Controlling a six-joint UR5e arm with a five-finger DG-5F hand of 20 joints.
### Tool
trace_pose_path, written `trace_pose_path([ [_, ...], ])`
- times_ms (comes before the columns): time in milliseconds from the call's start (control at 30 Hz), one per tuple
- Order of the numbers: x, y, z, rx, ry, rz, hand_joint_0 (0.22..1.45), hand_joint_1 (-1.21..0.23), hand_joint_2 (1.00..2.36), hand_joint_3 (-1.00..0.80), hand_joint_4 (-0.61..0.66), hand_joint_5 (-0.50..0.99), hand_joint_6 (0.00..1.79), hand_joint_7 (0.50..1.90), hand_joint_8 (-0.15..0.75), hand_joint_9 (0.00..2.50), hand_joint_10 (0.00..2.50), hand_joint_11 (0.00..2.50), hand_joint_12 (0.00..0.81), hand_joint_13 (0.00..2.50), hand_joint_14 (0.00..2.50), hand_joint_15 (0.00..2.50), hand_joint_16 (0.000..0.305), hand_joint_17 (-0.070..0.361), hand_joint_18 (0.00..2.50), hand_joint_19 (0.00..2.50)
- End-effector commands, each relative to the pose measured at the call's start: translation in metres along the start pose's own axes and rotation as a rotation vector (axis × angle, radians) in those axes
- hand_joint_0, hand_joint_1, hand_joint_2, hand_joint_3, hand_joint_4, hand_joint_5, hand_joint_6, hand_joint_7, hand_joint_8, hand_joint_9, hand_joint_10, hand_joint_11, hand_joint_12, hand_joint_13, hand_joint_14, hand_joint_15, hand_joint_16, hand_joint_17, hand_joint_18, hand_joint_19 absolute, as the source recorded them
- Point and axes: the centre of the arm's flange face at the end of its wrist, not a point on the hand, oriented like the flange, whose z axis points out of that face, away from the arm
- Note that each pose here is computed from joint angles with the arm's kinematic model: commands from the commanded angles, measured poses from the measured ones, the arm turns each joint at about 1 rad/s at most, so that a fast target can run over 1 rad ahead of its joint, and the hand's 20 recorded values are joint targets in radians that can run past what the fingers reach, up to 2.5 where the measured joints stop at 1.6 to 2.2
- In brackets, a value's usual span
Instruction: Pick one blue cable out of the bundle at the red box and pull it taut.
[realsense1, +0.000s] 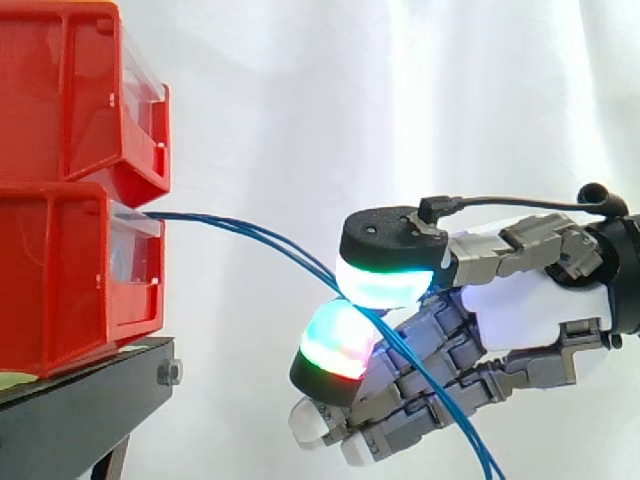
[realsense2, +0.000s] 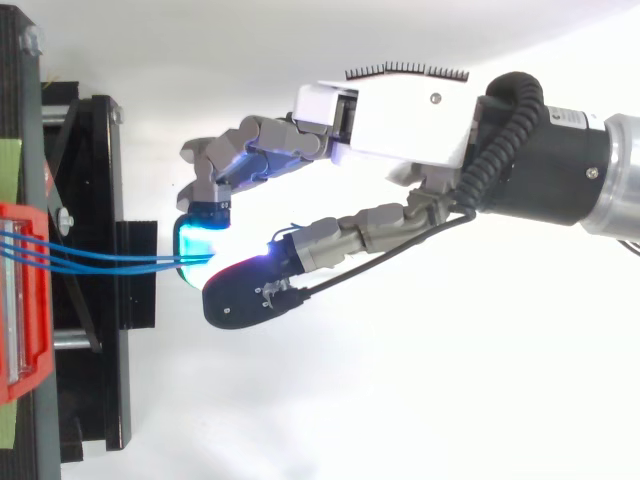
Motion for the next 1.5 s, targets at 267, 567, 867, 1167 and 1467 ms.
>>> trace_pose_path([
  [267, -0.0029, 0.0090, -0.0029, -0.011, -0.004, -0.001, 0.63, -0.81, 1.02, -0.10, 0.07, -0.17, 0.89, 0.90, 0.342, 0.62, 0.01, 0.27, 0.350, 0.31, 0.00, 0.07, 0.052, 0.116, 0.31, 0.10],
  [567, -0.0030, 0.0090, -0.0029, -0.010, -0.005, 0.002, 0.68, -0.86, 1.02, -0.06, -0.04, -0.18, 0.91, 0.92, 0.345, 0.65, 0.01, 0.29, 0.351, 0.36, 0.00, 0.07, 0.051, 0.116, 0.38, 0.09],
  [867, -0.0032, 0.0090, -0.0029, -0.010, -0.007, 0.002, 0.77, -0.92, 1.01, -0.35, 0.03, -0.20, 0.91, 0.84, 0.318, 0.59, 0.01, 0.29, 0.348, 0.31, 0.00, 0.05, 0.052, 0.116, 0.38, 0.07],
  [1167, -0.0029, 0.0090, -0.0029, -0.011, -0.004, 0.002, 0.49, -0.74, 1.00, -0.50, 0.17, -0.18, 0.89, 0.82, 0.348, 0.61, 0.01, 0.28, 0.379, 0.30, 0.00, 0.08, 0.057, 0.129, 0.33, 0.12],
  [1467, -0.0038, 0.0088, -0.0029, -0.011, -0.004, 0.002, 0.60, -0.66, 1.01, -0.32, 0.12, -0.16, 0.86, 0.91, 0.344, 0.65, 0.01, 0.28, 0.349, 0.32, 0.00, 0.09, 0.052, 0.117, 0.31, 0.16],
])
